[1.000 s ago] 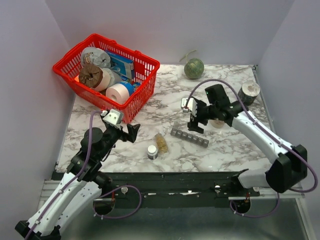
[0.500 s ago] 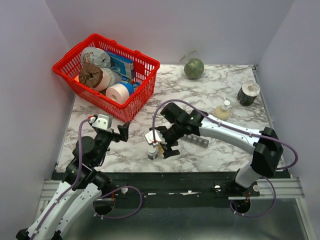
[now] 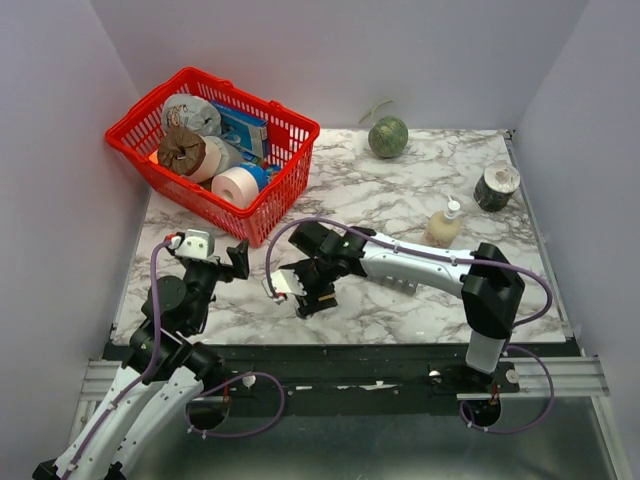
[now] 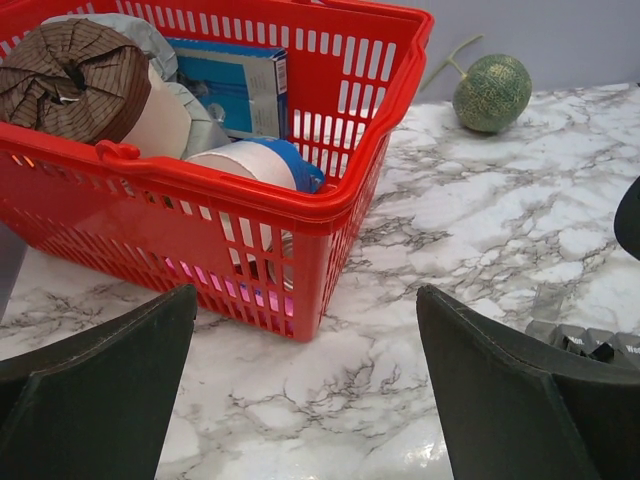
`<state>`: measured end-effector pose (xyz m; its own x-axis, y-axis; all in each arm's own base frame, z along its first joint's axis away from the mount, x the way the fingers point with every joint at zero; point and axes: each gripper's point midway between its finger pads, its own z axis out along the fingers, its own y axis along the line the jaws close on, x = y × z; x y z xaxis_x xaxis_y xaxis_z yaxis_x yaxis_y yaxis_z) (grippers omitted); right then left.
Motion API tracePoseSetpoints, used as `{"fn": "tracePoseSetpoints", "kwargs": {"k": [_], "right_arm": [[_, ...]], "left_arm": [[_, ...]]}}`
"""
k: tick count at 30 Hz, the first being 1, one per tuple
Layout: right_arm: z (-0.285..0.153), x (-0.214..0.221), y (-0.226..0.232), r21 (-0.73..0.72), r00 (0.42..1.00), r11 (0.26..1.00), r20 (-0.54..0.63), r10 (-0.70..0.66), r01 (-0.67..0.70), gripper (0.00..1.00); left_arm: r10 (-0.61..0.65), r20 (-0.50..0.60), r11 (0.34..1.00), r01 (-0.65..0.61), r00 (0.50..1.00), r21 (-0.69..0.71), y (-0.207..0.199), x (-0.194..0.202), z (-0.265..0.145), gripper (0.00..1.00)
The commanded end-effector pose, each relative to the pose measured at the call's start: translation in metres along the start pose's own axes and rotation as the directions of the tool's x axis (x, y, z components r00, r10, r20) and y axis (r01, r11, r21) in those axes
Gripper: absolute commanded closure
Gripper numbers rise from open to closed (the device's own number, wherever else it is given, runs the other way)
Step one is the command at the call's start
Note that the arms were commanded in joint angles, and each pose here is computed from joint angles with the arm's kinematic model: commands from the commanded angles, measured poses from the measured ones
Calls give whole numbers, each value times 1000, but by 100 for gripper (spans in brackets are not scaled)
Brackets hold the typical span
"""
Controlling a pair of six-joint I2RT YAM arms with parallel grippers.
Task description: Sort the pills into containers
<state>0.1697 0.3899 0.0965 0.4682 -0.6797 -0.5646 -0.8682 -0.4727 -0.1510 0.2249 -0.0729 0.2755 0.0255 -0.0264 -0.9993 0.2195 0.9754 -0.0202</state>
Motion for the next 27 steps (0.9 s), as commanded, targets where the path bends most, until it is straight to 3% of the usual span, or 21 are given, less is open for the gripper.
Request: {"fn": "tracePoseSetpoints", "kwargs": {"k": [1,14,17,18,20,27], "right_arm": [[4,-8,-1,1,1000,1000,-27,-14,14,24],[14,3,2,-15,996,1000,-89,6,-7,44],[12,4,3,-16,995,1000,-95,7,-9,59],[10,2,5,-20,996,1000,-89,9,-11,71],[4,-3,6,-19,997,1000,-74,18,-20,78],[-63,-26,17,-10,988,992,83,127,-126,89]], "left_arm": [[3,0,999,-3,1000,-44,9,1,-2,1],[-11,22,998,12,1000,-55,12,-4,-5,1],[-13,19,999,14,1000,-44,9,-4,-5,1],[-12,19,999,12,1000,-40,9,-4,-5,1],[-15,23,1000,15,1000,-20,5,-4,-5,1],[-22,75,947,-3,997,321,-55,-10,-11,1]]}}
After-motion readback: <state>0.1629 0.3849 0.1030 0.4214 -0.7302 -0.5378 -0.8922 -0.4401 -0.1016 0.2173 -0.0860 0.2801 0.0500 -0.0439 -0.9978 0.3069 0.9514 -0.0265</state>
